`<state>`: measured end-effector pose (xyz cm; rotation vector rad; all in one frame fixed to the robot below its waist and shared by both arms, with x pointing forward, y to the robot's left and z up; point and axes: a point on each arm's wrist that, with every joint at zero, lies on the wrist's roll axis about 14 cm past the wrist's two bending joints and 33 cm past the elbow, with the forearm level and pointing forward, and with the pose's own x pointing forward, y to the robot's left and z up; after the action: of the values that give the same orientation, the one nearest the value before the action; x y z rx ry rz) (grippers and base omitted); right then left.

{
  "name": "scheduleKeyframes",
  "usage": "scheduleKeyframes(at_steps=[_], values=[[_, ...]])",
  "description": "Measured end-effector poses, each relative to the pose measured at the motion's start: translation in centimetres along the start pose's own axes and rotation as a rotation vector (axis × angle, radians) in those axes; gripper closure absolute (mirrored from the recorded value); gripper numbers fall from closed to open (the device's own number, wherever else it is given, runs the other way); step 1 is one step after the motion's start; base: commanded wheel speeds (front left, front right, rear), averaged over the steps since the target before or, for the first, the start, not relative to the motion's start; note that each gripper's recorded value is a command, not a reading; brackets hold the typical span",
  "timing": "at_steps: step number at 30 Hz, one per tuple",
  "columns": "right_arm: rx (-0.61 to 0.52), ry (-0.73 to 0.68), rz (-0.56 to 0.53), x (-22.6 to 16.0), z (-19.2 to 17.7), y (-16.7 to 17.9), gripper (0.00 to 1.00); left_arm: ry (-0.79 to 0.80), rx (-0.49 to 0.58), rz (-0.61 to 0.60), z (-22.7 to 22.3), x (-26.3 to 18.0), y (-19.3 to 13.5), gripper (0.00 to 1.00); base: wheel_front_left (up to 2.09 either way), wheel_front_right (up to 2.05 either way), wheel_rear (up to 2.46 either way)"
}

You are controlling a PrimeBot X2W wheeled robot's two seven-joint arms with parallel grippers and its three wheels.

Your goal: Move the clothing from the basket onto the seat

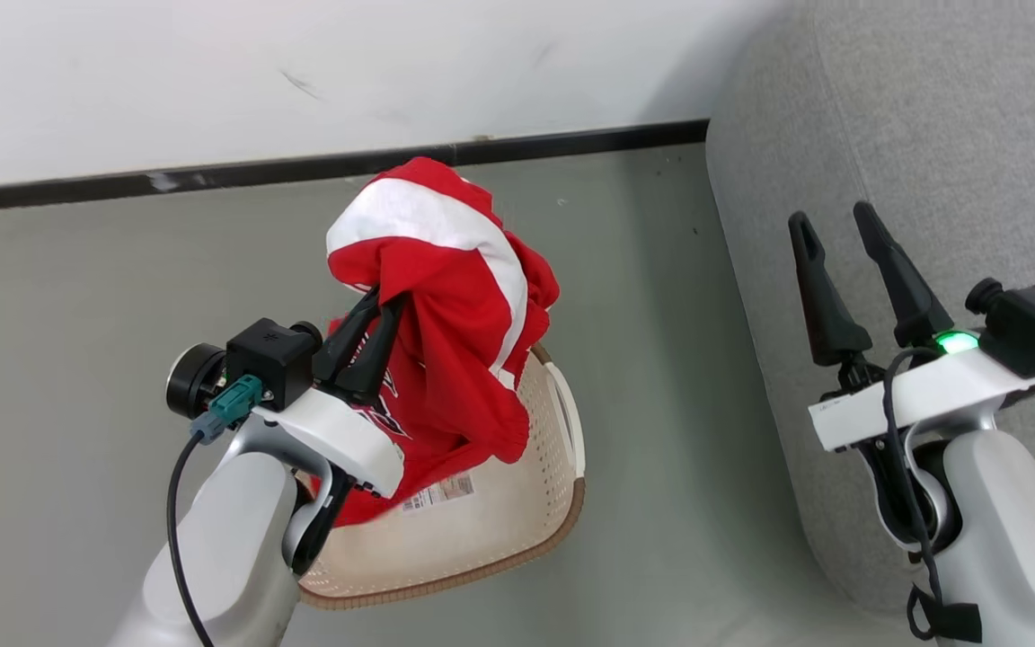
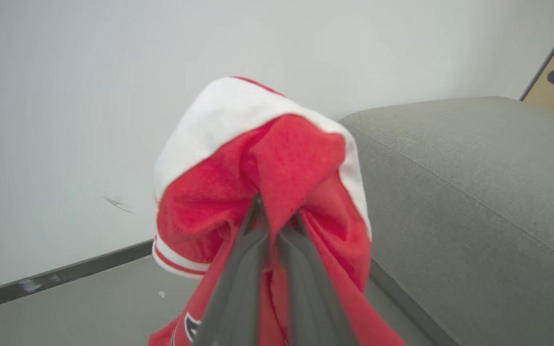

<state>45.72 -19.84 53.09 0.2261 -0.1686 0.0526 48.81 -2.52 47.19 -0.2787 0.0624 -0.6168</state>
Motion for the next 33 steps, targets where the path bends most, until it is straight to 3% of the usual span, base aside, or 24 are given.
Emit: scheduleKeyframes(at_steps=[17,33], values=[[0.008,0.011,0.048,-2.4,0.5,1.8,0.00,-0.129,0.080,-0.042,6.5,-2.0,-2.7,1.00,0.00,0.00,0.00],[-0.006,0.079,0.273,-4.6,-1.0,8.6,0.00,-0.152,0.125,-0.074,9.6,-3.7,-5.0,1.00,0.00,0.00,0.00]])
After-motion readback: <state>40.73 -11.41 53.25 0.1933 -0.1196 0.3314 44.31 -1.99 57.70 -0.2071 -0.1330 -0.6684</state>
